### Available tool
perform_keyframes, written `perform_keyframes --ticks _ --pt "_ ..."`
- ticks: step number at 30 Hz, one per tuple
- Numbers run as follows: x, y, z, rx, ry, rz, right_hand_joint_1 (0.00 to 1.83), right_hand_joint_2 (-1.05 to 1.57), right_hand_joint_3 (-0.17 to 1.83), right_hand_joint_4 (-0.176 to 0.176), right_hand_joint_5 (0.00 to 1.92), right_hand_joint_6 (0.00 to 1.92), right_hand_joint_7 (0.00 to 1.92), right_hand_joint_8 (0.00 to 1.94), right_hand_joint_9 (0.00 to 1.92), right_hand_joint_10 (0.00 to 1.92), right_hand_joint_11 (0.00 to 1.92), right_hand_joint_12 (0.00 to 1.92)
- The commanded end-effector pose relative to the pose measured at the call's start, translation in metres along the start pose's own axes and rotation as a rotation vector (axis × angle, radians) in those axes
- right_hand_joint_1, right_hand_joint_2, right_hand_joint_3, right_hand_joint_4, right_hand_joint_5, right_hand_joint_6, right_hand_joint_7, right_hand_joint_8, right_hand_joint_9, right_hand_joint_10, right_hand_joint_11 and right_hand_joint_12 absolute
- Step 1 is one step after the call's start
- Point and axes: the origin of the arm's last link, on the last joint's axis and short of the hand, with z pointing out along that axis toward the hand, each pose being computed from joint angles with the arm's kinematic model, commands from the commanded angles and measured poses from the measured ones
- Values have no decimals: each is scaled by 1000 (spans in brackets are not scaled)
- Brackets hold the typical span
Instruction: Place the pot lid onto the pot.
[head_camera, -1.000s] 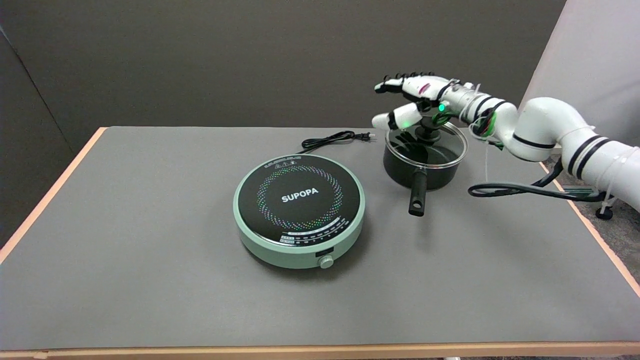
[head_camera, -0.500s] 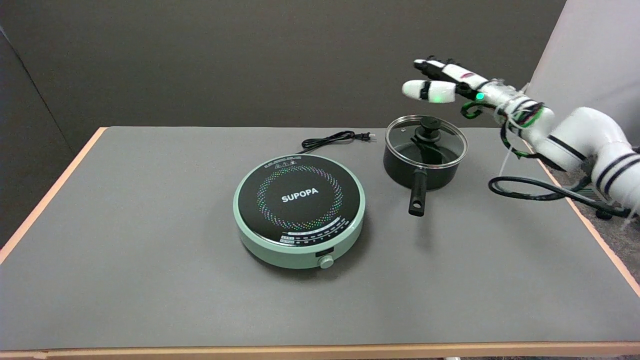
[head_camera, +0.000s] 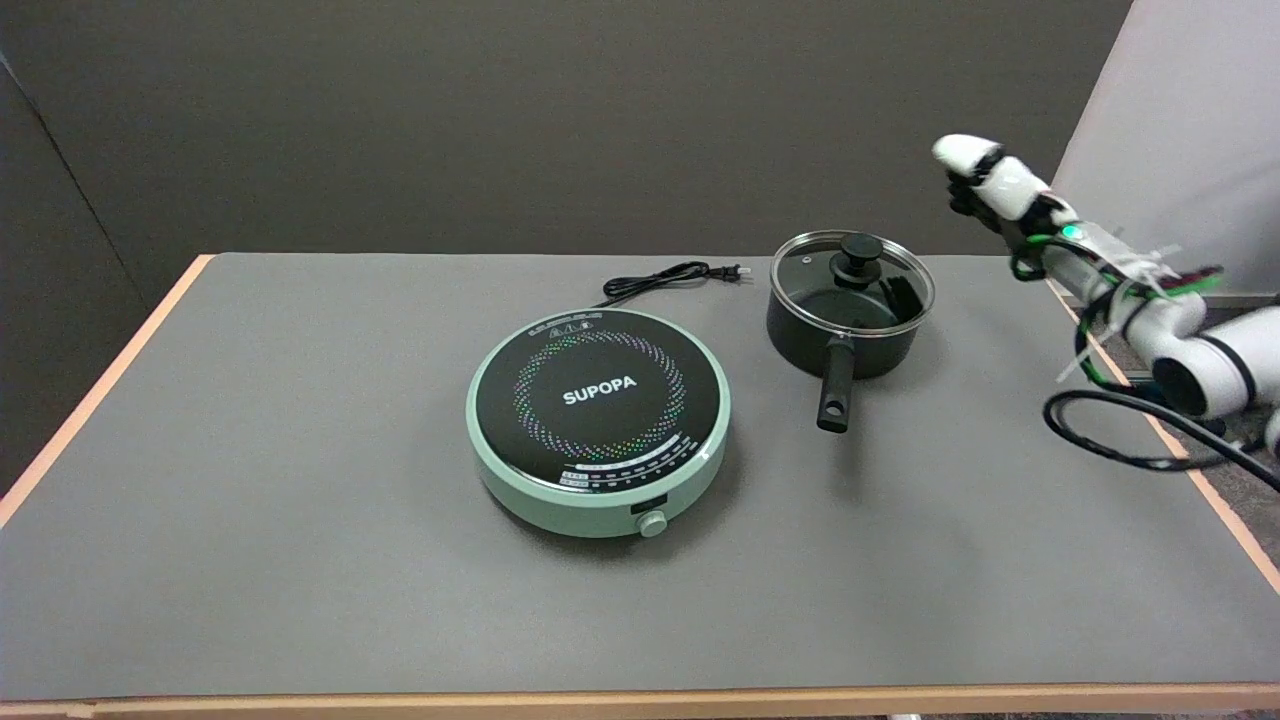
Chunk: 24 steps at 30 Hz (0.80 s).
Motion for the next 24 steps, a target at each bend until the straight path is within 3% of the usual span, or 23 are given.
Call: perform_keyframes --ticks 1,13,24 --pt "47 78 -72 -24 227 602 40 495 943 65 53 102 76 92 82 146 73 329" --pt "27 89 -98 45 188 842 -1 541 962 50 64 142 81 141 80 162 69 296" --pt "15 82 -114 134 107 854 -1 564 967 41 83 124 100 144 92 161 82 287"
